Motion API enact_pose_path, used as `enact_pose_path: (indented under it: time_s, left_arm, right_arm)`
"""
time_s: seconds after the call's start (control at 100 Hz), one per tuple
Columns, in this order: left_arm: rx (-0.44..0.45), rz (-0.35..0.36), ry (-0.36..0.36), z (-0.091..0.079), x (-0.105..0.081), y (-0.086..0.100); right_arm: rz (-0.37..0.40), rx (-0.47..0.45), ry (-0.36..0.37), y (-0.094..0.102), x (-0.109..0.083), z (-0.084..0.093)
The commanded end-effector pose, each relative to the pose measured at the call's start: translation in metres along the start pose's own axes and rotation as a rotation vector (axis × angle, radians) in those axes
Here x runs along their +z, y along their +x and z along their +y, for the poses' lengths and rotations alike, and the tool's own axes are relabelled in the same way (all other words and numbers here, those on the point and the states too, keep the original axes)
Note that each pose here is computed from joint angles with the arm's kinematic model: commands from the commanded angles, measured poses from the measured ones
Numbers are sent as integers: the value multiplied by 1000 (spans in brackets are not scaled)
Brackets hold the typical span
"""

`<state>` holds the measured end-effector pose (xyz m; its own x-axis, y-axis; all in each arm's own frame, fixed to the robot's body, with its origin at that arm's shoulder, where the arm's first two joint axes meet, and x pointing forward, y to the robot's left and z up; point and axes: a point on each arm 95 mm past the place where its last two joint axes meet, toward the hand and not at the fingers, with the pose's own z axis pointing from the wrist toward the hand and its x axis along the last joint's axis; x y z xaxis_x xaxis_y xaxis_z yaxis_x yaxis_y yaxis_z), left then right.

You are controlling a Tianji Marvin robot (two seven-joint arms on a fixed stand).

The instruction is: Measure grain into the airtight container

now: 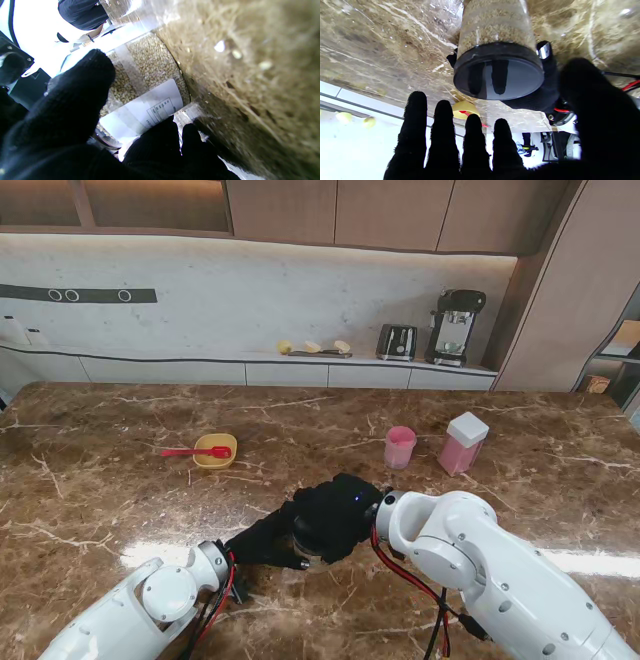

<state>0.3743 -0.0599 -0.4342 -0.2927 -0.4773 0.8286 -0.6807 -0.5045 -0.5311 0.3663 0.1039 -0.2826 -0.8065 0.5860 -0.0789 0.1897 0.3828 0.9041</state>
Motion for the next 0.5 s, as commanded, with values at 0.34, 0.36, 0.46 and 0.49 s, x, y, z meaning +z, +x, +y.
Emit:
enact_pose_path:
  time_s: [0.34,0.36,0.46,0.49]
  left_arm:
    - [-14,-66,-45,18,-12,-19]
    - [-14,-66,-45,18,-12,-19]
    - [-15,-67,-44,19,-12,-19]
    - [-15,-67,-44,19,-12,-19]
  right_arm:
    - [53,-101,83,-10,7,-8]
    - [55,-104,85,-10,8,-9]
    - [68,-122,90,-10,11,-10]
    - [71,-123,92,-9,11,-10]
